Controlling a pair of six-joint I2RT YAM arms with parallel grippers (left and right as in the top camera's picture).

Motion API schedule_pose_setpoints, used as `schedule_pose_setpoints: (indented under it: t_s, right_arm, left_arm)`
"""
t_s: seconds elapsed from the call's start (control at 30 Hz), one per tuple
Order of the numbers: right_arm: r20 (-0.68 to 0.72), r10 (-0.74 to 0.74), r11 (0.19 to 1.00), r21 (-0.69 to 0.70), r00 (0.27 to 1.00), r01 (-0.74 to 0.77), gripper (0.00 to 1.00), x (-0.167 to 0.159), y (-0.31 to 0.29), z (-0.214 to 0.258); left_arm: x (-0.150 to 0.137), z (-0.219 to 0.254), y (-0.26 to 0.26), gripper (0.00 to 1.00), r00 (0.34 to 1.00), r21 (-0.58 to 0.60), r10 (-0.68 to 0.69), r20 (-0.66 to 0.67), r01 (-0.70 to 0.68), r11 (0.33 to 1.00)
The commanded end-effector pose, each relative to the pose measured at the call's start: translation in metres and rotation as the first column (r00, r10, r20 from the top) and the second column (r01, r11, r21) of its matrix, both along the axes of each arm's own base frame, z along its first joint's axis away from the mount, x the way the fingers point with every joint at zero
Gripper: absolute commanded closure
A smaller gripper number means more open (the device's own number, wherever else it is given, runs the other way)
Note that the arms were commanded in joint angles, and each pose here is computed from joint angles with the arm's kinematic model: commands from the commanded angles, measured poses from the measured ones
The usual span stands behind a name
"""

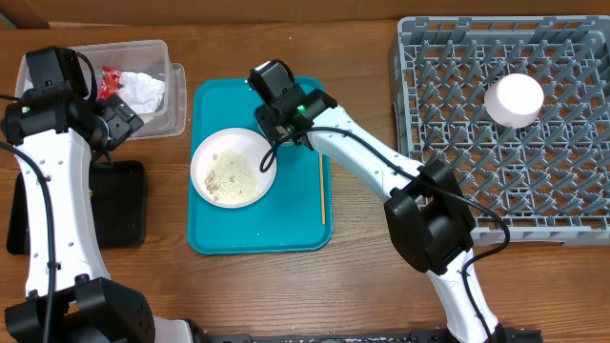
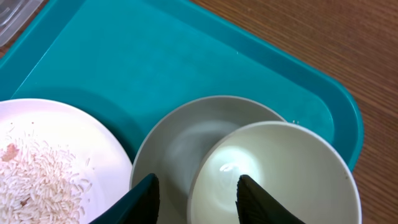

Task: Sort waste into correct bins and load items into the dishwasher
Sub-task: 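Reach the right gripper to the white cup on the tray and grasp it, then carry the white cup right and release it in the rack beside the plate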

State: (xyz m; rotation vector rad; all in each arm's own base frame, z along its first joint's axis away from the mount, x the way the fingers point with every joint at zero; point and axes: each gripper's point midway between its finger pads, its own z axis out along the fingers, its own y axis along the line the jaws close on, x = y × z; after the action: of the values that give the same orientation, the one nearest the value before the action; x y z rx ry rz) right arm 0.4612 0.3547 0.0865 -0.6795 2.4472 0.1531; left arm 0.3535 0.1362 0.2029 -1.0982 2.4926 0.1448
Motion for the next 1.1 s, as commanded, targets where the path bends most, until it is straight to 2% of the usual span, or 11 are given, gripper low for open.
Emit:
schedule_pose_setpoints:
  t_s: [0.0, 0.2, 0.4, 0.73, 0.93, 1.07]
  right_arm:
    - [0.011, -0.014, 1.0, 0.002, 1.0, 0.014, 0.58, 0.003, 0.002, 0.001]
    - [0.005, -0.017, 1.0, 0.001, 1.0, 0.017, 0.63, 0.003, 0.001, 0.0]
    - [0.002, -0.033, 0.999, 0.012, 0.999, 0.033, 0.72, 0.003, 0.001, 0.0]
    - [0.03, -0.037, 0.999, 0.04, 0.999, 0.035, 0.95, 0.009, 0.006, 0.017]
    - [0.051, -0.039, 0.997, 0.061, 0.998, 0.036, 0.96, 0.009, 0.007, 0.037]
    - [0.095, -0.082, 0.99, 0.126, 0.992, 0.07, 0.96, 0.014, 0.0, 0.079]
  left_arm:
    - [-0.001, -0.004, 0.001, 0.0, 1.0, 0.002, 0.013, -0.011, -0.013, 1.0]
    - [-0.001, -0.004, 0.001, 0.0, 1.0, 0.002, 0.013, -0.011, -0.013, 1.0]
    - [-0.001, -0.004, 0.001, 0.0, 1.0, 0.002, 0.013, -0.011, -0.013, 1.0]
    - [-0.001, -0.004, 0.001, 0.0, 1.0, 0.002, 0.013, -0.011, -0.013, 1.0]
    - [-0.001, -0.004, 0.001, 0.0, 1.0, 0.002, 0.013, -0.011, -0.013, 1.0]
    - [-0.001, -0.004, 0.001, 0.0, 1.0, 0.002, 0.013, -0.011, -0.013, 1.0]
